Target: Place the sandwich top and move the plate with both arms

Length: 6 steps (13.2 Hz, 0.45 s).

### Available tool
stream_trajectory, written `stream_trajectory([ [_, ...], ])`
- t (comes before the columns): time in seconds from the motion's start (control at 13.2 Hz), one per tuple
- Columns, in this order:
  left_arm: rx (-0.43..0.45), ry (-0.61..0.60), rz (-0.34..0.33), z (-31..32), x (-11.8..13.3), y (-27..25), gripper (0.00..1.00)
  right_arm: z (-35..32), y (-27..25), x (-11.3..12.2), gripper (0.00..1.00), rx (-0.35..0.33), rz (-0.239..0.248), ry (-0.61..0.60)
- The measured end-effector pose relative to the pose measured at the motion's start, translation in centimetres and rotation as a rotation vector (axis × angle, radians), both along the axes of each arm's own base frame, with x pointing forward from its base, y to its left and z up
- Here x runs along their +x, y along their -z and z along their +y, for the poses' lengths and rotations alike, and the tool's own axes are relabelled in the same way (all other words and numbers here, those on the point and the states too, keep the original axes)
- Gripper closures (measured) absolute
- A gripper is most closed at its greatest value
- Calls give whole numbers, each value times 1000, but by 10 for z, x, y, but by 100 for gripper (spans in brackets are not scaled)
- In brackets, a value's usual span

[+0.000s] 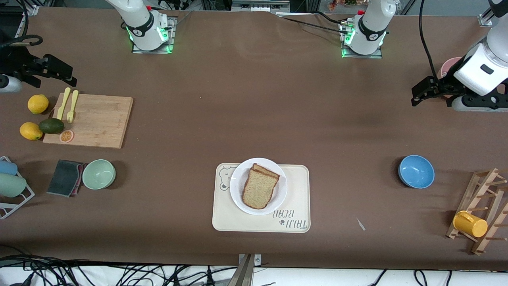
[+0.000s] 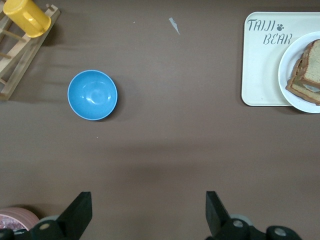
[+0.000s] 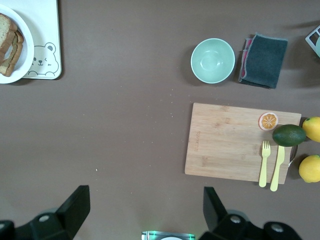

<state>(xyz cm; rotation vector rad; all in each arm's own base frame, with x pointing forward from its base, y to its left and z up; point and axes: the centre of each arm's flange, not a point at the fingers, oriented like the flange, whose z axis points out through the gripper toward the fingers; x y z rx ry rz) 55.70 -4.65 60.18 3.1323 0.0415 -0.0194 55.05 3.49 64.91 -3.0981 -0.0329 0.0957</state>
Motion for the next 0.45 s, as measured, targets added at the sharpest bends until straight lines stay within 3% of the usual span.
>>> stream_trajectory([
  [0.45, 4, -55, 29, -2, -3, 4, 0, 0, 0, 0, 0, 0, 0, 0],
])
